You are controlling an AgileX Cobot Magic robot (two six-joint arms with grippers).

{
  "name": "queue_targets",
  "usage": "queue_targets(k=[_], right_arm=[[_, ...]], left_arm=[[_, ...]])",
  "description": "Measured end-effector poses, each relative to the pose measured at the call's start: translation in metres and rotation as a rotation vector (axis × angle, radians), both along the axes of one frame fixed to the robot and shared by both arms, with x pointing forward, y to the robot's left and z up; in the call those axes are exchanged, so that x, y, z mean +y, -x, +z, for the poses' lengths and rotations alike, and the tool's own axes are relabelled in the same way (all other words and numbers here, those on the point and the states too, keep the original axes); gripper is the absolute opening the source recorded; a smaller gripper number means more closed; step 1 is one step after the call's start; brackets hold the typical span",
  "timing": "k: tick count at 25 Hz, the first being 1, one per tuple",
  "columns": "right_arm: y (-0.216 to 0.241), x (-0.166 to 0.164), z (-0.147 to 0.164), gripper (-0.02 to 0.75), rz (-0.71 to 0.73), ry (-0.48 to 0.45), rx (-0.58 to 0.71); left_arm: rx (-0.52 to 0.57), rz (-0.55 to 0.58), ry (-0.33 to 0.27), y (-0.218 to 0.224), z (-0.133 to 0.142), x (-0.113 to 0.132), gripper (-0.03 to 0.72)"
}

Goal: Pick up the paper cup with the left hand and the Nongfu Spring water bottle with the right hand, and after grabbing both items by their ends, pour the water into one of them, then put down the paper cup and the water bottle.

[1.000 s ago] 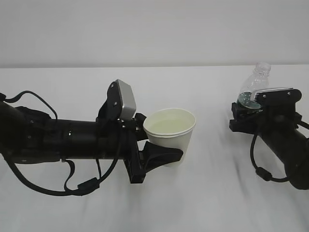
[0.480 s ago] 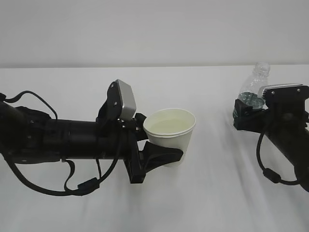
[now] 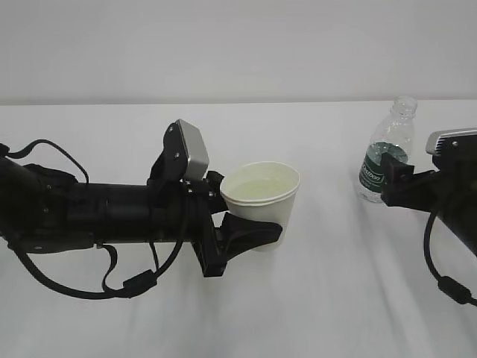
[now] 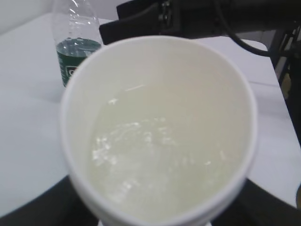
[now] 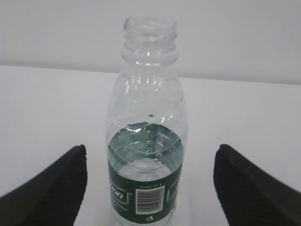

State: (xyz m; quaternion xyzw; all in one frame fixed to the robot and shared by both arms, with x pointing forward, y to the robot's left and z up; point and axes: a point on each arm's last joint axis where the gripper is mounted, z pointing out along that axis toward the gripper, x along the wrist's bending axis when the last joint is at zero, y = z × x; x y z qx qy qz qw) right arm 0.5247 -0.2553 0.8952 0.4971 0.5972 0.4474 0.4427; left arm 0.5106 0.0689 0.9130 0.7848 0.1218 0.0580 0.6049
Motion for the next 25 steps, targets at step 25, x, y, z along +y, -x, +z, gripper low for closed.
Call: queue_targets(k=[25], right_arm=[[0.047, -0.008, 0.048, 0.613, 0.000, -0.022, -0.117]], left_arm=[[-0.059, 0.287, 0.010, -0.025, 0.003, 0.011, 0.438]])
